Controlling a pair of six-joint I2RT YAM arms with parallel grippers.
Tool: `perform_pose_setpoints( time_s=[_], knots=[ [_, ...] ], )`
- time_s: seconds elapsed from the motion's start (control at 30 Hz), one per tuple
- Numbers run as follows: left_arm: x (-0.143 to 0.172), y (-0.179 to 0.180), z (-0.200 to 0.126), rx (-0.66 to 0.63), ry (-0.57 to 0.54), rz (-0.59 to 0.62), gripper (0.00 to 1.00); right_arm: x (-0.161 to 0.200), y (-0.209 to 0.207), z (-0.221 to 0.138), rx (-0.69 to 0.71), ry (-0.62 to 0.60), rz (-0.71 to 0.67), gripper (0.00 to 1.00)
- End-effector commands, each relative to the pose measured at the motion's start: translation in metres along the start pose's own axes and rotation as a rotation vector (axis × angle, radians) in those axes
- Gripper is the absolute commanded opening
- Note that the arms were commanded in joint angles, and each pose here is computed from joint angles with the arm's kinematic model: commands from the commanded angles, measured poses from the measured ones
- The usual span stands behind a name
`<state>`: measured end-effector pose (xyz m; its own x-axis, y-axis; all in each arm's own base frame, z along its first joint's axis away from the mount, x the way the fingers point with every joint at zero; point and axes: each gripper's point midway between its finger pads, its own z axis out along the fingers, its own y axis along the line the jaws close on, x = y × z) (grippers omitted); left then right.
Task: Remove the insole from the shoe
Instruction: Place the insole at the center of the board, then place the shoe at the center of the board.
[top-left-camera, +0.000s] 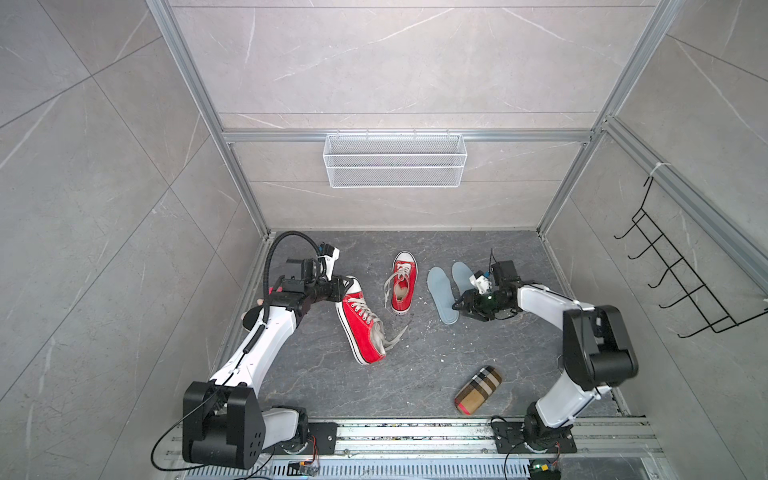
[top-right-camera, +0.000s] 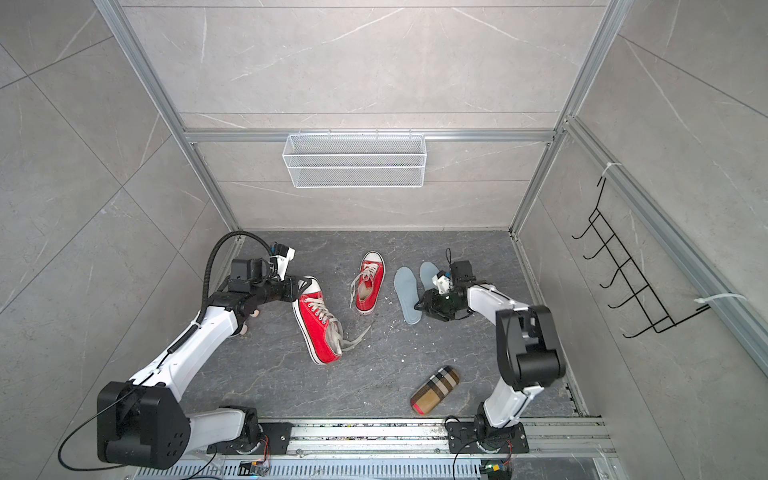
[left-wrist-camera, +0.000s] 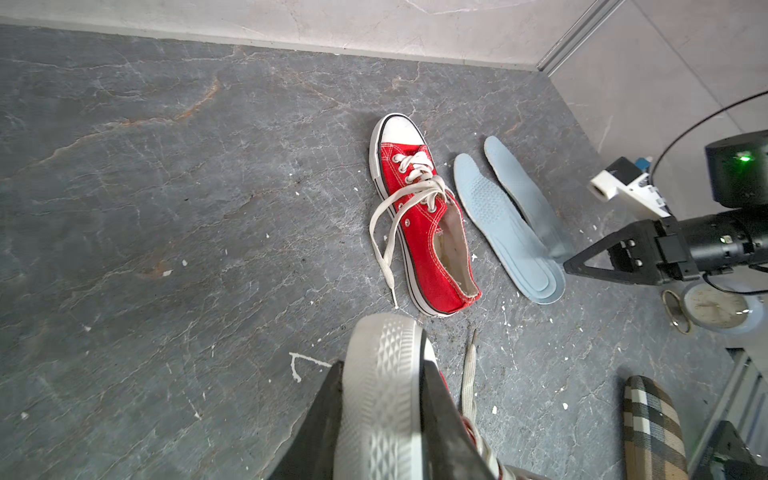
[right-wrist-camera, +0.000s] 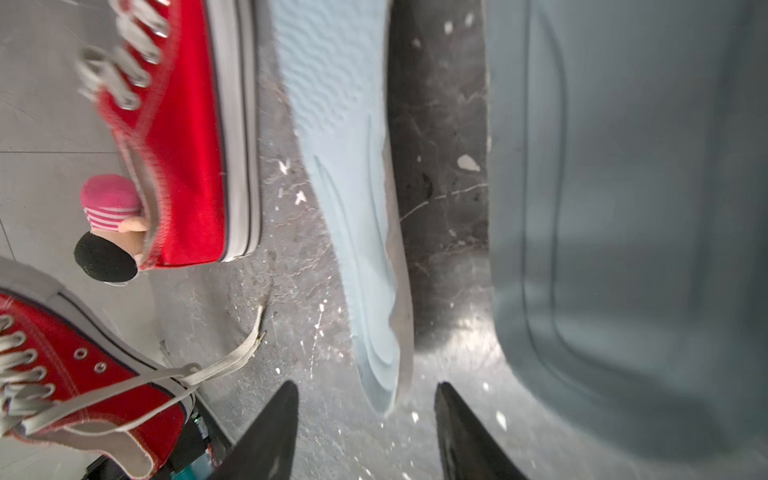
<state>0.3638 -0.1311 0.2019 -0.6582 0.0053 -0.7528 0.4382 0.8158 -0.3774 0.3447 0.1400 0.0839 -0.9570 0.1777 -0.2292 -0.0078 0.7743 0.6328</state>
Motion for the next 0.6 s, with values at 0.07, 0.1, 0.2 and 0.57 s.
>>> perform_pose_setpoints(
  time_s=[0.07, 0.1, 0.2, 0.57],
  knots=[
    [-0.073, -0.028, 0.007, 0.288, -0.133, 0.169, 0.0, 0.005, 0.014, -0.051, 0.057, -0.158, -0.117, 0.67],
    [-0.077, -0.028, 0.015, 0.322, -0.117, 0.173, 0.0, 0.008, 0.017, -0.057, 0.052, -0.171, -0.13, 0.67],
    [-0.089, -0.026, 0.04, 0.43, -0.058, 0.182, 0.0, 0.018, 0.028, -0.07, 0.016, -0.193, -0.166, 0.7],
    [-0.102, 0.019, 0.128, 0.531, 0.078, 0.119, 0.0, 0.042, 0.029, -0.078, 0.008, -0.165, -0.185, 0.72]
  ],
)
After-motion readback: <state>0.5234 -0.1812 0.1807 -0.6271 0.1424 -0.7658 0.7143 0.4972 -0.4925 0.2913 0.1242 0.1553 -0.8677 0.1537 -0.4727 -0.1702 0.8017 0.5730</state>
